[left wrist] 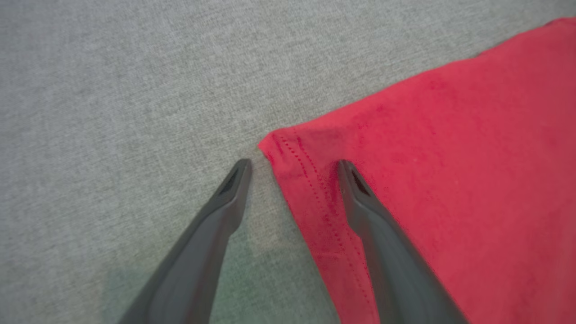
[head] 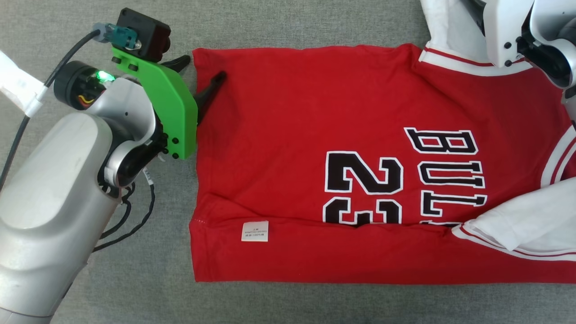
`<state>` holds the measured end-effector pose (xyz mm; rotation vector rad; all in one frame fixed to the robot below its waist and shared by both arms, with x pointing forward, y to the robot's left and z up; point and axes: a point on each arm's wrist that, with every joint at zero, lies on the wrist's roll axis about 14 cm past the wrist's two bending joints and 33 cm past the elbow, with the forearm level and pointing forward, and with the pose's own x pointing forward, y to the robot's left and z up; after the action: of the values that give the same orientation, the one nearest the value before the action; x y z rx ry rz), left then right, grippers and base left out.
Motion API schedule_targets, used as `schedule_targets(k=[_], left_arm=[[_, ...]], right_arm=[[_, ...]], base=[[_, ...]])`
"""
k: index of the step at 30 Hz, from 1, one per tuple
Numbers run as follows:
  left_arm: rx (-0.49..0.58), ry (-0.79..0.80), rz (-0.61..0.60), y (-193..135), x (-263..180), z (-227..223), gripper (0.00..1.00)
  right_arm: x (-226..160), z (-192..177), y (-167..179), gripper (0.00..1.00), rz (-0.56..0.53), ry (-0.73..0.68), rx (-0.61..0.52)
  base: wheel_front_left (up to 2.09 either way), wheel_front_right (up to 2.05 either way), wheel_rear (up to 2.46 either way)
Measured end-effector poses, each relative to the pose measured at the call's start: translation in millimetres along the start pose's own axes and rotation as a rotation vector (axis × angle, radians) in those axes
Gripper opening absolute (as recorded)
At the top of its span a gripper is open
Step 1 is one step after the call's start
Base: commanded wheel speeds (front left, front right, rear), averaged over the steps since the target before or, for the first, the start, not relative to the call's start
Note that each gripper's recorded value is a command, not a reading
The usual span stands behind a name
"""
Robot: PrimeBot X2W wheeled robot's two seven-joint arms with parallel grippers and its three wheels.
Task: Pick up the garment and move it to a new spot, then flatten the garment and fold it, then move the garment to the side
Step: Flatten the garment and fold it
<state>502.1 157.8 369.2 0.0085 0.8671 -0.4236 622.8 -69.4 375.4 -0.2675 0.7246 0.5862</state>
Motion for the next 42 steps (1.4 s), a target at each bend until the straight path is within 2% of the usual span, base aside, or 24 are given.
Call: schedule_targets(k=[1,2,3,4,5,9,15,20,26,29,33,39,42], left_arm=[[0.002,-0.006,-0.005,-1.4,1.0,1.3,1.00],[0.006,-0.008,-0.011,-4.1,2.6,1.8,1.00],[0.007,-0.018,-0.025,-8.4,4.1,3.5,0.79],[0.002,-0.029,-0.032,-11.6,5.5,5.4,0.23],[-0.001,-0.034,-0.046,-16.3,7.4,6.8,0.00],[0.000,-0.084,-0.055,-18.1,9.3,15.8,0.00],[0.033,-0.180,-0.038,-9.3,0.4,40.8,0.00],[0.030,-0.226,-0.064,-16.6,-9.7,43.5,0.00],[-0.025,-0.306,-0.059,-22.8,-30.4,40.6,0.00],[-0.029,-0.354,-0.051,-27.0,-48.8,38.4,0.00],[-0.059,-0.363,-0.076,-48.0,-66.7,21.5,0.00],[-0.126,-0.358,-0.032,-50.6,-83.4,-7.3,0.00],[-0.158,-0.367,-0.038,-57.1,-88.6,-16.3,0.00]], right_arm=[[-0.1,0.0,0.5,1.00,0.002,-0.001,0.001],[-0.4,0.1,1.8,0.90,0.008,-0.002,0.002],[-0.8,1.5,4.2,0.34,0.018,-0.013,0.007],[-1.3,4.9,6.0,0.00,0.026,-0.036,0.016],[-1.4,9.0,8.3,0.00,0.036,-0.063,0.030],[-6.8,21.3,-3.4,0.00,0.011,-0.148,0.041],[-38.7,54.8,-36.8,0.00,-0.044,-0.328,0.088],[-75.7,47.7,-49.4,0.00,-0.064,-0.389,0.094],[-126.6,30.0,-30.3,0.00,-0.028,-0.474,0.128],[-161.1,18.6,-29.5,0.00,-0.062,-0.518,0.145],[-193.2,-14.4,-4.9,0.00,-0.062,-0.505,0.211],[-222.7,-53.0,35.1,0.00,-0.054,-0.482,0.335],[-231.3,-69.5,42.9,0.00,-0.075,-0.461,0.364]], base=[[0.00,0.00,0.00],[0.00,0.00,0.00],[0.00,0.00,0.00],[0.00,0.00,0.00],[0.00,0.00,0.00],[0.00,0.00,0.00],[0.00,0.00,0.00],[0.00,0.00,0.00],[0.00,0.00,0.00],[0.00,0.00,0.00],[0.00,0.00,0.00],[0.00,0.00,0.00],[0.00,0.00,0.00]])
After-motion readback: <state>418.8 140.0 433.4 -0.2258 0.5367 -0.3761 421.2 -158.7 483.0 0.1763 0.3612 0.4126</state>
